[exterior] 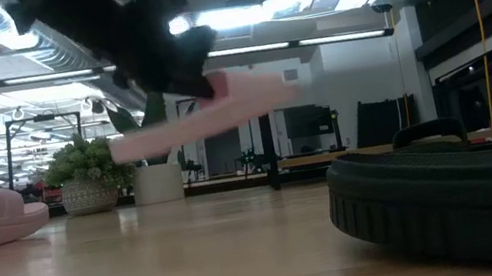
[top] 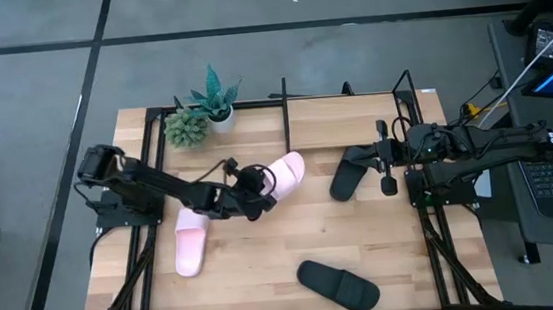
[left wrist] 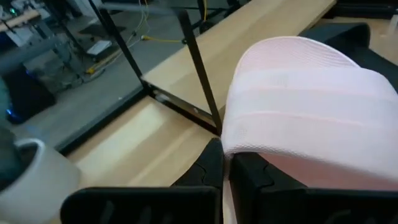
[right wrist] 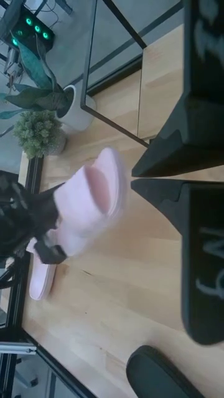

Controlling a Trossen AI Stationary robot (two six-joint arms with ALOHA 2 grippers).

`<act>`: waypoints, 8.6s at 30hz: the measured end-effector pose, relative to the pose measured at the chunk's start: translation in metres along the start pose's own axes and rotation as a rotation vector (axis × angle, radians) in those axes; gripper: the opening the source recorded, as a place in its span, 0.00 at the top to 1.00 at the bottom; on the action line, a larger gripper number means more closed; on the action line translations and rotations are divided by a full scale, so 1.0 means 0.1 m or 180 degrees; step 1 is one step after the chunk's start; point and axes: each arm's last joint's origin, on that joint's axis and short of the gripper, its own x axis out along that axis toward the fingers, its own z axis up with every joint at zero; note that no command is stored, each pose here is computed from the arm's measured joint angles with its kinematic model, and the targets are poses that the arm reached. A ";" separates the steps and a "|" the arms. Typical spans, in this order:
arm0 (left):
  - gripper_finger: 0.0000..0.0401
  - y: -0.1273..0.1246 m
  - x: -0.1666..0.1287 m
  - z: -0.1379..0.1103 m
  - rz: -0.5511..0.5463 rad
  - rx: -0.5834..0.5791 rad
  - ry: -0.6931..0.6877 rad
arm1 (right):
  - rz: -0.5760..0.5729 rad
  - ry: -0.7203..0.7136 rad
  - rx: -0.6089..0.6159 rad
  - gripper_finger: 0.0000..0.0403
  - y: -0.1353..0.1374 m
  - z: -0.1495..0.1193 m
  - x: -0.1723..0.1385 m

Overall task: Pick and place slides into the shelf
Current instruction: Put the top pink slide on the shelf

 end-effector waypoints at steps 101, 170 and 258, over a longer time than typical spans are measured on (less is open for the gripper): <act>1.00 -0.31 0.32 0.03 -0.0378 -0.0243 -0.0164 | 0.0092 0.0137 0.0042 0.95 0.05 0.01 0.23; 1.00 -0.20 0.53 1.09 -0.0376 -0.0128 -0.1105 | -0.0254 -0.0396 -0.0045 0.68 0.31 0.22 0.71; 1.00 -0.11 0.58 1.25 -0.0845 -0.0352 -0.1543 | -0.2236 0.0907 -0.0886 0.69 0.95 0.65 1.05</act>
